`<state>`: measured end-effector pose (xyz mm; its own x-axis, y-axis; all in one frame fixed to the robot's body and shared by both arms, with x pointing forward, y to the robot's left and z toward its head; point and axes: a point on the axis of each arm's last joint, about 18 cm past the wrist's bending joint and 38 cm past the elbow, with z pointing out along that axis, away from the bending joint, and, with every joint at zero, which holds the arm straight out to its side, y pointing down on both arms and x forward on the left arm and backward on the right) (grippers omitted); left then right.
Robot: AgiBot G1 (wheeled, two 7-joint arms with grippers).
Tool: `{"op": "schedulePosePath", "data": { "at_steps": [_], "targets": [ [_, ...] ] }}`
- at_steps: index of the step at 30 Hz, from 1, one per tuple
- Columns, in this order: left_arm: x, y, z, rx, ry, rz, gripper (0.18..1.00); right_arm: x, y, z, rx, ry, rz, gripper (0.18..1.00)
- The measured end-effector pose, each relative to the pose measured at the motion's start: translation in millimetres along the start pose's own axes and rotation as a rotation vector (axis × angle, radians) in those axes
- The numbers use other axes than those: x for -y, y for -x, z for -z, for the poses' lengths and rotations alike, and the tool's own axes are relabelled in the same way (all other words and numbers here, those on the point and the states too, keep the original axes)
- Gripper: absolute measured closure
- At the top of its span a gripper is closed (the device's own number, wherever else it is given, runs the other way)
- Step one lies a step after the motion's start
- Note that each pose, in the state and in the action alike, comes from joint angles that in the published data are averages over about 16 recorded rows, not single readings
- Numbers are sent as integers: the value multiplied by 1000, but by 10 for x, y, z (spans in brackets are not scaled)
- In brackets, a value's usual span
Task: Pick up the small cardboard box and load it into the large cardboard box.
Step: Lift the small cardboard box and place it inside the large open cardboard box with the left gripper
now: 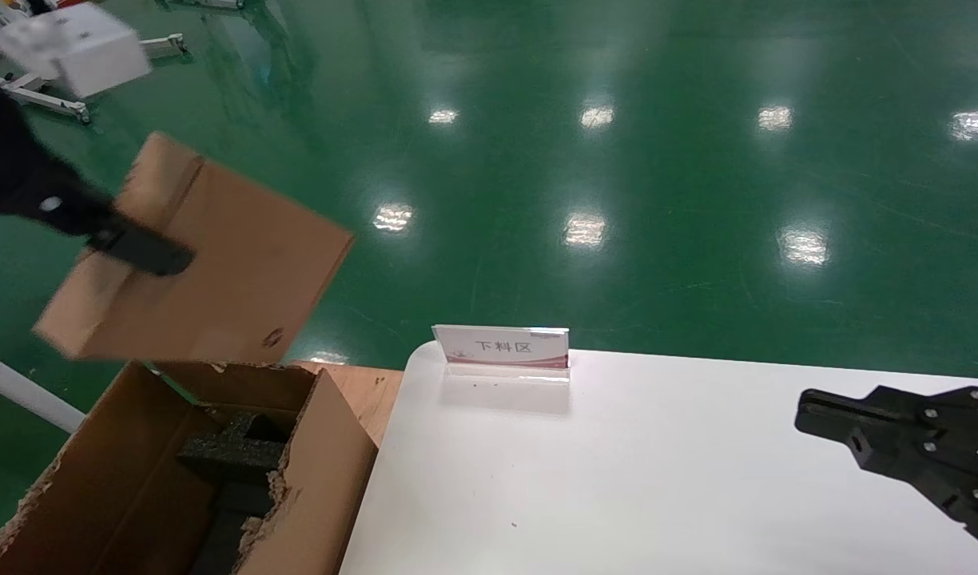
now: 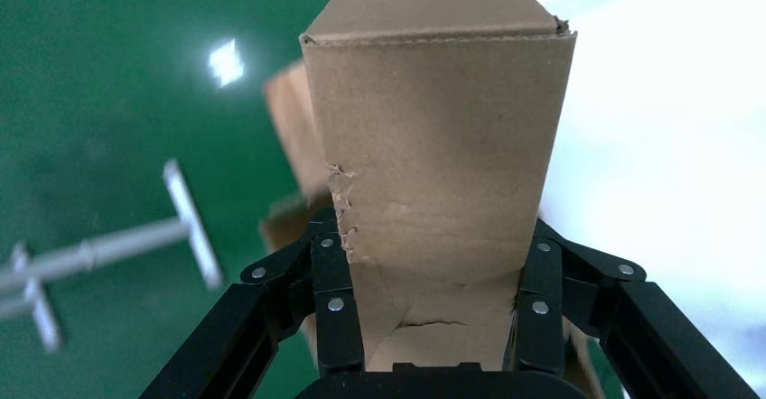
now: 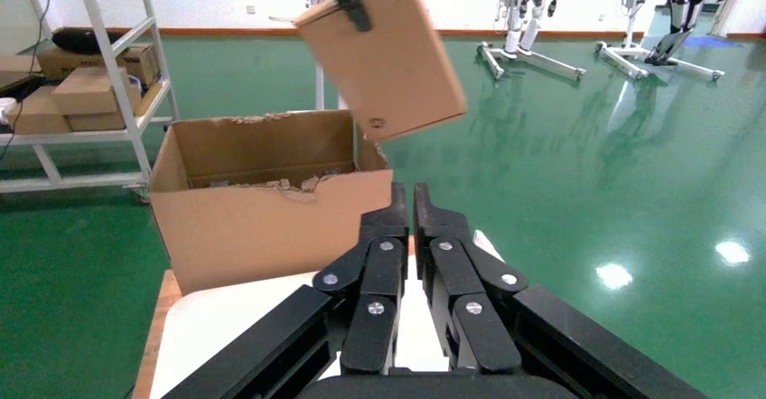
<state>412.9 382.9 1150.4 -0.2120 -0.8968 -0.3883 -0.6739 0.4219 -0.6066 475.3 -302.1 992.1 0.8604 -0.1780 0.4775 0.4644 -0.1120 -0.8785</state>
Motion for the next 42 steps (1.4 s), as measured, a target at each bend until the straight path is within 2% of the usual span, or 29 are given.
{"op": "schedulePosePath", "data": {
  "at_steps": [7,15,19,28,32,42],
  "targets": [
    [-257,-75,-82,24,233,38,807,0,0,0,0,0,0,964],
    [-625,-72,-196,17,472,140,807,0,0,0,0,0,0,905],
    [-782,-16,-261,1,541,205,808,0,0,0,0,0,0,812],
    [-1078,245,-447,-41,579,360,808,0,0,0,0,0,0,653],
    [-1187,385,-557,-55,561,417,808,0,0,0,0,0,0,529],
    [-1360,626,-866,-80,498,483,809,0,0,0,0,0,0,336]
  ]
}}
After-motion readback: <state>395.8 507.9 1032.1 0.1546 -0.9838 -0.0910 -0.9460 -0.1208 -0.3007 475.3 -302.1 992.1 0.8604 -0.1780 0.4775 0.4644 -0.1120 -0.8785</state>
